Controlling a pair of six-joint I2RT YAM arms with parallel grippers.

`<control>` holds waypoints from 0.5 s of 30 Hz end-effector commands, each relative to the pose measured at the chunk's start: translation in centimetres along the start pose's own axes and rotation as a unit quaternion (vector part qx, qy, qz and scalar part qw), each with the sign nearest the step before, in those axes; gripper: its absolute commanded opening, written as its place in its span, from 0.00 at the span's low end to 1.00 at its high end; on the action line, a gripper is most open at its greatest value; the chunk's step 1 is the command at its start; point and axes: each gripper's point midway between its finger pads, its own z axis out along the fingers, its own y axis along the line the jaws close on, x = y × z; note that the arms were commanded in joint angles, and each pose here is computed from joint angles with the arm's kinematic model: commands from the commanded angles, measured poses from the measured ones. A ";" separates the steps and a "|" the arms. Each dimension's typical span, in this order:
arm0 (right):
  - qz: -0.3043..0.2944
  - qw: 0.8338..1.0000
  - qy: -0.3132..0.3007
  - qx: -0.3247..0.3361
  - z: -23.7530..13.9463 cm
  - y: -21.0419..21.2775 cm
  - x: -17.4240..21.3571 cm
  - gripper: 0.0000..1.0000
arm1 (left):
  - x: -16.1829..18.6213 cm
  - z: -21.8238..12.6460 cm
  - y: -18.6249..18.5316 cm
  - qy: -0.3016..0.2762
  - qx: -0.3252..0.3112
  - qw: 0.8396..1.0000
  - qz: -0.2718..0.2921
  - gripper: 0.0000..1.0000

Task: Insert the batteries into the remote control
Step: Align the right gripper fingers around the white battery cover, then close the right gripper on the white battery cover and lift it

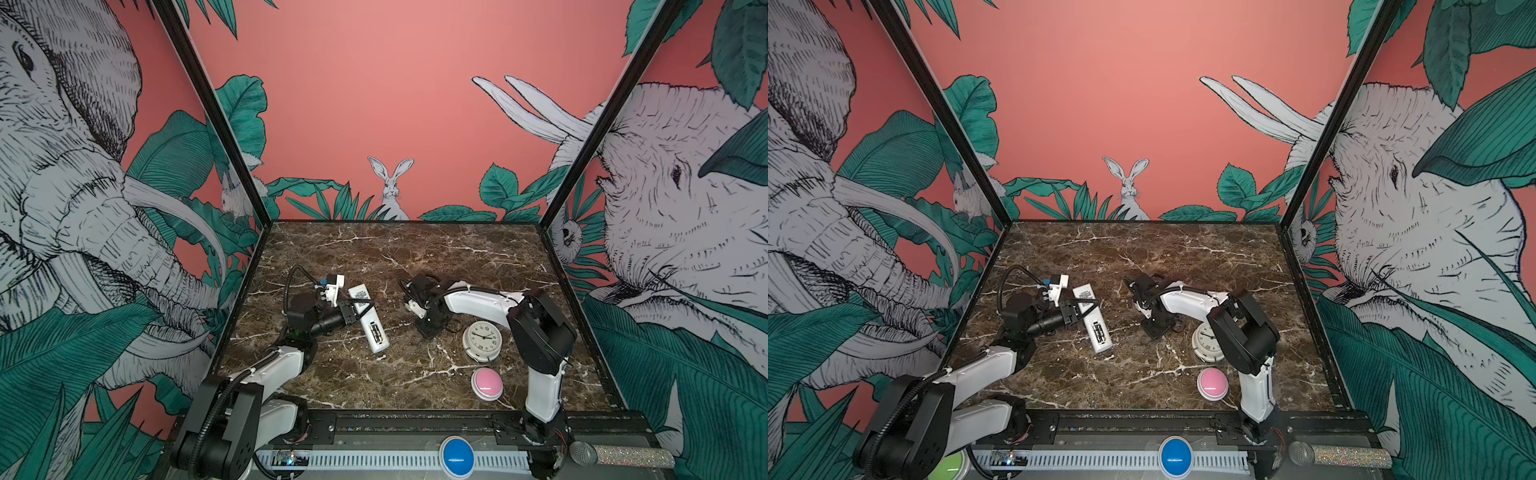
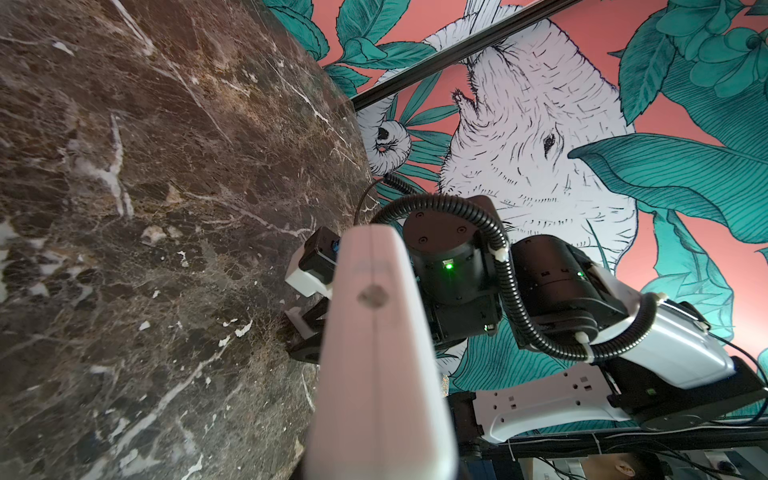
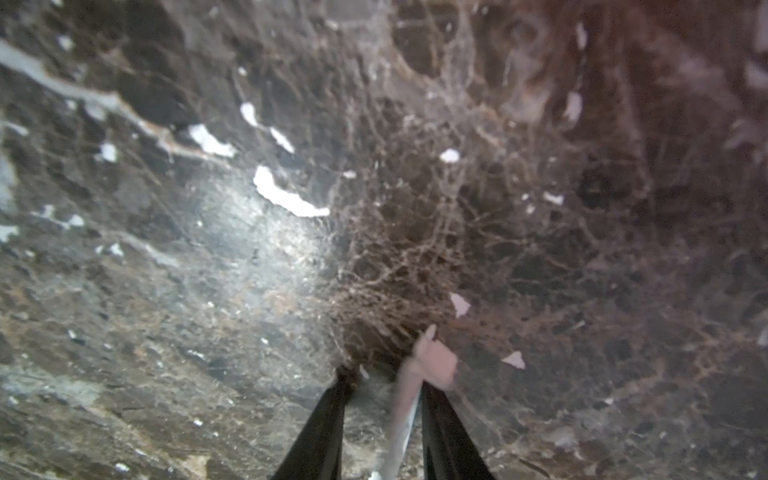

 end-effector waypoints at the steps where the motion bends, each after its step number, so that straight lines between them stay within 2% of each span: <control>1: 0.000 1.000 0.023 0.001 1.2 0.1 1.1 0.34 | -0.2 -0.4 -1.0 -0.005 0.017 1.000 0.018 0.00; 15: -0.009 0.999 0.033 0.019 1.2 -0.5 1.4 0.32 | -0.4 -0.4 -1.0 -0.008 0.017 1.000 0.019 0.00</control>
